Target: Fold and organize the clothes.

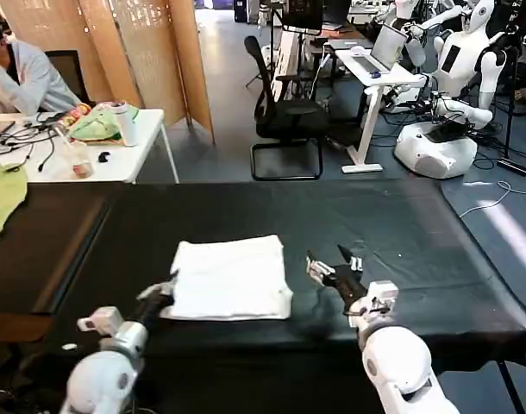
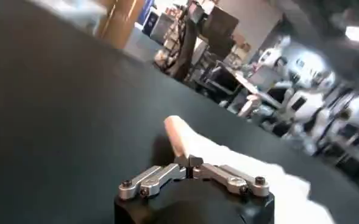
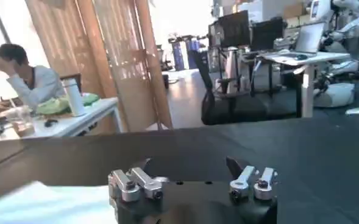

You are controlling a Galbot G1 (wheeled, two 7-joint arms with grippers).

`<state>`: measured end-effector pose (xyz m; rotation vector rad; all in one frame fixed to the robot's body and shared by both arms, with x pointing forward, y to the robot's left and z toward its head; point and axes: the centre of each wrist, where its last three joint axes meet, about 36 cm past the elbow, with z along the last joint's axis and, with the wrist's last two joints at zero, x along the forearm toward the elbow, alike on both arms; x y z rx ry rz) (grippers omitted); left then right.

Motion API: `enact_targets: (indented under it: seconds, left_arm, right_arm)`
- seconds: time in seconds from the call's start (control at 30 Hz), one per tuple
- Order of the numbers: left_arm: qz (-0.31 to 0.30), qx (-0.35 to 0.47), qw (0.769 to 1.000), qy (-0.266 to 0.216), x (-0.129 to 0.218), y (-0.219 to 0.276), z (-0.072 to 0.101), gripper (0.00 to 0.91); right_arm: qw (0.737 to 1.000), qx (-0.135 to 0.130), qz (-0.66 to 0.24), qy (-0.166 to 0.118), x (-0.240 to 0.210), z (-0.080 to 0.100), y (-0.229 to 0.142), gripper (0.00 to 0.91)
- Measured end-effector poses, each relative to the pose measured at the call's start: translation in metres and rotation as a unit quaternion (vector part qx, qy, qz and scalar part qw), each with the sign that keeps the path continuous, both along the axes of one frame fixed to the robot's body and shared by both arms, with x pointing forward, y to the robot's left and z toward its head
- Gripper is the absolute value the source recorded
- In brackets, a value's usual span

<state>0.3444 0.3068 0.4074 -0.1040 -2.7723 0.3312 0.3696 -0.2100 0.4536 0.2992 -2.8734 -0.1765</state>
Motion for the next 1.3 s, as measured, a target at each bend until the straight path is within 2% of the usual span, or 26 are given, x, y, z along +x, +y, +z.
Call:
enact_targets:
  seconds: [0.17,0.4,0.5,0.6,0.67,0.73,1.0,1.03,1.07,1.2,1.3]
  left_arm:
    - [0.005,0.085,0.996,-0.006,-0.006,0.051,0.032,0.000]
    - [0.009,0.187,0.982,-0.034,-0.011,0.111,0.102,0.000]
    - [0.009,0.209,0.977,-0.047,-0.011,0.116,0.130,0.000]
    - [0.006,0.211,0.976,-0.052,-0.011,0.105,0.143,0.000]
    - [-0.012,0.187,0.981,-0.057,-0.011,0.089,0.147,0.000]
    - [-0.031,0.160,0.985,-0.058,-0.011,0.068,0.143,0.000]
    - [-0.101,-0.001,0.994,-0.034,0.004,-0.030,0.086,0.000]
    - [-0.109,-0.013,0.993,-0.036,0.006,-0.042,0.080,0.059]
    - [-0.116,-0.024,0.992,-0.037,0.008,-0.053,0.075,0.878]
    - [-0.150,-0.048,0.987,-0.045,0.014,-0.090,0.055,0.878]
    - [-0.184,-0.051,0.980,-0.057,0.013,-0.103,0.049,0.878]
  right_arm:
    - [1.000,-0.002,-0.002,0.003,-0.001,-0.003,0.000,0.878]
    - [1.000,-0.002,-0.001,0.005,0.000,-0.004,0.003,0.878]
    - [1.000,-0.003,-0.003,0.007,-0.001,-0.006,0.003,0.878]
    - [1.000,-0.006,-0.004,0.009,-0.003,-0.008,0.005,0.878]
    - [1.000,-0.006,-0.005,0.008,-0.005,-0.007,0.006,0.878]
    - [1.000,-0.008,-0.008,0.008,-0.007,-0.007,0.005,0.878]
    - [1.000,-0.003,-0.003,0.014,-0.015,-0.009,0.005,0.878]
    - [1.000,0.002,-0.001,0.017,-0.014,-0.009,0.006,0.878]
    - [1.000,0.011,0.005,0.022,-0.014,-0.008,0.007,0.878]
    - [0.998,0.042,0.024,0.046,-0.013,-0.009,0.013,0.878]
    - [0.995,0.064,0.043,0.068,-0.011,-0.012,0.019,0.878]
